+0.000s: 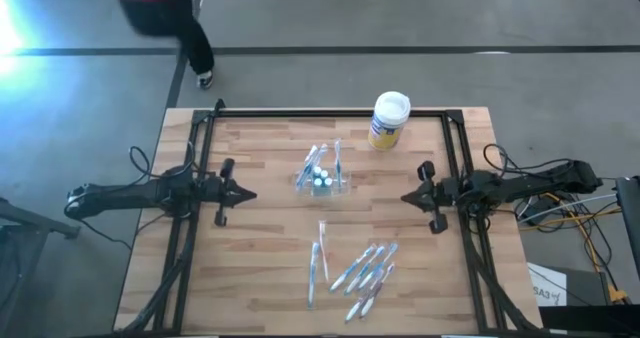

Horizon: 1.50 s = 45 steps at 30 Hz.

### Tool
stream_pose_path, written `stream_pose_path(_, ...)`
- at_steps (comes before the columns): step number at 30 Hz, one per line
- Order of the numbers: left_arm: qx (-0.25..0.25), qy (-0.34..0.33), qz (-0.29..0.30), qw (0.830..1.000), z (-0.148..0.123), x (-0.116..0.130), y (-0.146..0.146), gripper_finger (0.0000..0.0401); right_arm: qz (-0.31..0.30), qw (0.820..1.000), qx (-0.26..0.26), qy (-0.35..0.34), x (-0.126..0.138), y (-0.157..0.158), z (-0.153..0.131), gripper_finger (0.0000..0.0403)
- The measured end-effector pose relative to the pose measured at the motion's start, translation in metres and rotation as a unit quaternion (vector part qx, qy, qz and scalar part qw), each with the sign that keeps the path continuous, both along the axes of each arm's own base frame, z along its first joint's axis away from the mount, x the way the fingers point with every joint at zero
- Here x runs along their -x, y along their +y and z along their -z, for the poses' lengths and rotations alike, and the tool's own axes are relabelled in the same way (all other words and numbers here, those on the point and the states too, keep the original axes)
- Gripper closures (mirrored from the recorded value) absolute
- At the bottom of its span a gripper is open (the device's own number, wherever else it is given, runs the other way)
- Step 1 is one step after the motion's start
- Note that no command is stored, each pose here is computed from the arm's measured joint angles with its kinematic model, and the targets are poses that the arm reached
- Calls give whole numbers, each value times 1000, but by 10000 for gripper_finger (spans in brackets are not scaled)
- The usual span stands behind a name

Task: Pick & Place toothbrushing station
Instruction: Put the blue toothbrush into the transparent organizer

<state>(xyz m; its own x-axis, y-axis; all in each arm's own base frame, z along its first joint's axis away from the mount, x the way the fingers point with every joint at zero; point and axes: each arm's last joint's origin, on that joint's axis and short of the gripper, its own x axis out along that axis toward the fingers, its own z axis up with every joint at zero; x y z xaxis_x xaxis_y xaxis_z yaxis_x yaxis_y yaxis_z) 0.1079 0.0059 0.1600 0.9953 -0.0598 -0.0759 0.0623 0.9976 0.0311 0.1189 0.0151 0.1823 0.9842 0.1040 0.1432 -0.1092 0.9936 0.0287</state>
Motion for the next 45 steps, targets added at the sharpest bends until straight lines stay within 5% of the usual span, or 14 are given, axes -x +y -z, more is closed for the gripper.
stream_pose_path(7,68,4,-5,998,0,0,0,382,-7,1000,1,1,0,0,0,394)
stream_pose_path(15,102,3,-42,994,0,0,2,395,-57,993,53,-84,9,3,-14,394)
stream_pose_path(32,200,-30,-103,974,-7,-1,5,396,-66,996,25,-50,17,2,-8,394)
stream_pose_path(39,181,-41,-75,980,-58,-12,-7,399,-53,994,72,-63,17,2,-9,394)
stream_pose_path(45,160,19,-69,985,-100,-47,-31,399,-49,993,82,-76,18,2,-11,394)
